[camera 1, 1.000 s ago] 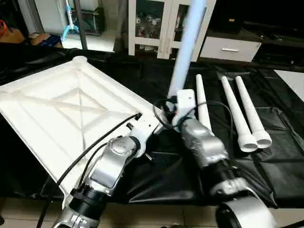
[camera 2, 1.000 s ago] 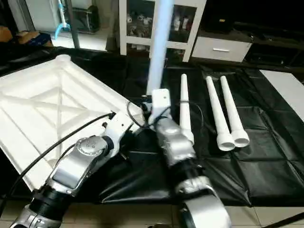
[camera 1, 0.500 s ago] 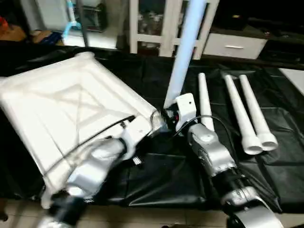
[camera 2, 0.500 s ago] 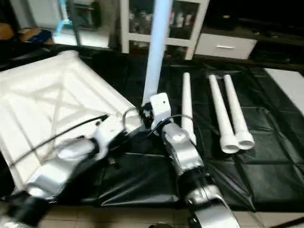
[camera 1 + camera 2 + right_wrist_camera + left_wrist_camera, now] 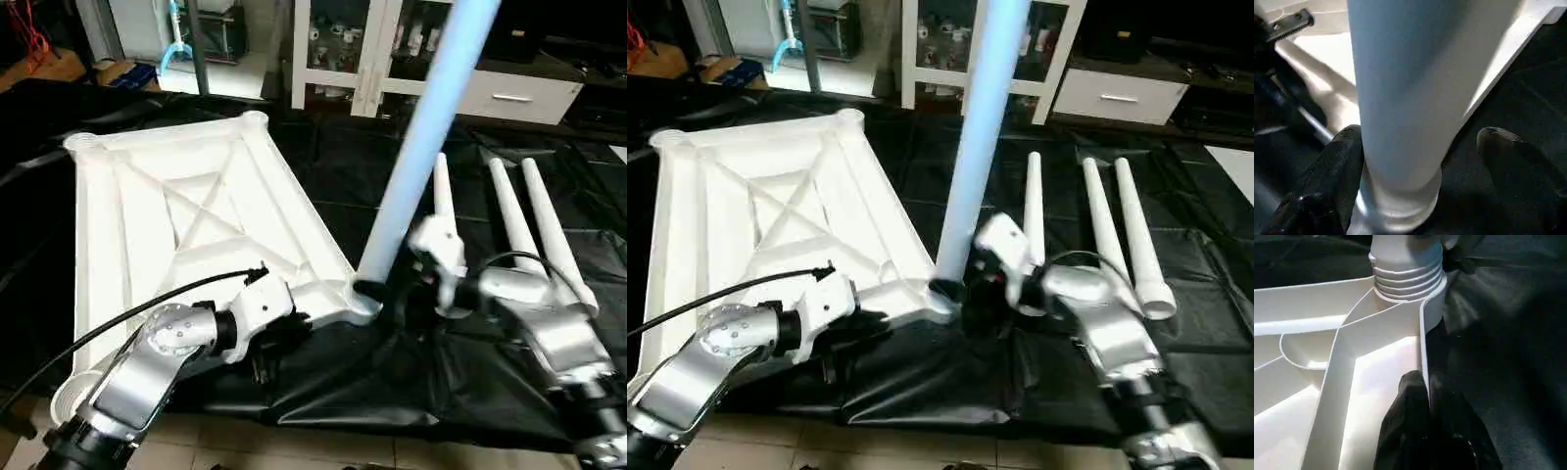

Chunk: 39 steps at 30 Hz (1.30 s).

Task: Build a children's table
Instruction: Rotate leg to tighten

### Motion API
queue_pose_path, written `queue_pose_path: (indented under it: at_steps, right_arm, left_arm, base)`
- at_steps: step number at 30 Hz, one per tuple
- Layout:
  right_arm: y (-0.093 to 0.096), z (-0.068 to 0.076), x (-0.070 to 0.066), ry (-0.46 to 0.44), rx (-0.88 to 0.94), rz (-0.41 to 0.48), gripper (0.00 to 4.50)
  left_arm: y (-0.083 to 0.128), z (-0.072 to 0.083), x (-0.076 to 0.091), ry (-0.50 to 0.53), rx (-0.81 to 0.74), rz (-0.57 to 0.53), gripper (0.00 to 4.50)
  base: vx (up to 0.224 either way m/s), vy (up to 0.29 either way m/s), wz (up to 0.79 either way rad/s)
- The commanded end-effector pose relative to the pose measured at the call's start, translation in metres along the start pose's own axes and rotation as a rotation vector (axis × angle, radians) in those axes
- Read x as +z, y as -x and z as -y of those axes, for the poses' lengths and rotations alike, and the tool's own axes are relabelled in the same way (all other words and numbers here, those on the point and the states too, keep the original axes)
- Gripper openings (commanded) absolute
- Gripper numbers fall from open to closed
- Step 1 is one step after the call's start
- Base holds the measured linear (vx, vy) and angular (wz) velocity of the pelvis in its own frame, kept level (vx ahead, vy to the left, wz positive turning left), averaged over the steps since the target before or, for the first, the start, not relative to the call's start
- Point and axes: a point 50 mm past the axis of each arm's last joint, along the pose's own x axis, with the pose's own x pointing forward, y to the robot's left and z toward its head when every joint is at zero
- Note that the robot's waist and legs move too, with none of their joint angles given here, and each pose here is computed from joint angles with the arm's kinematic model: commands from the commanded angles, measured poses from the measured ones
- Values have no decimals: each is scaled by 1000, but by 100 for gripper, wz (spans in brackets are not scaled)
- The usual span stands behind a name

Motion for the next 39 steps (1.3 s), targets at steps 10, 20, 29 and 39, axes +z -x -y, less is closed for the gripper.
queue_pose_path:
  at_steps: [10, 20, 29, 39]
  right_arm:
    - [2, 1, -3, -114, 31, 57, 305]
    - [-1, -1, -5, -131, 69, 57, 222]
    - [-11, 11, -14, -181, -156, 32, 193]
    - [-68, 19, -23, -365, -666, -42, 191]
  left_arm:
    - [-3, 10, 13, 8, -75, 106, 0]
    - [-3, 11, 14, 8, -86, 102, 0]
    - [-11, 6, 9, -6, -11, 13, 0]
    - [-55, -5, 28, 207, 229, -46, 0]
  base:
    - [0, 0, 0]
    - [0, 0, 0]
    - [0, 0, 0]
    - [0, 0, 0]
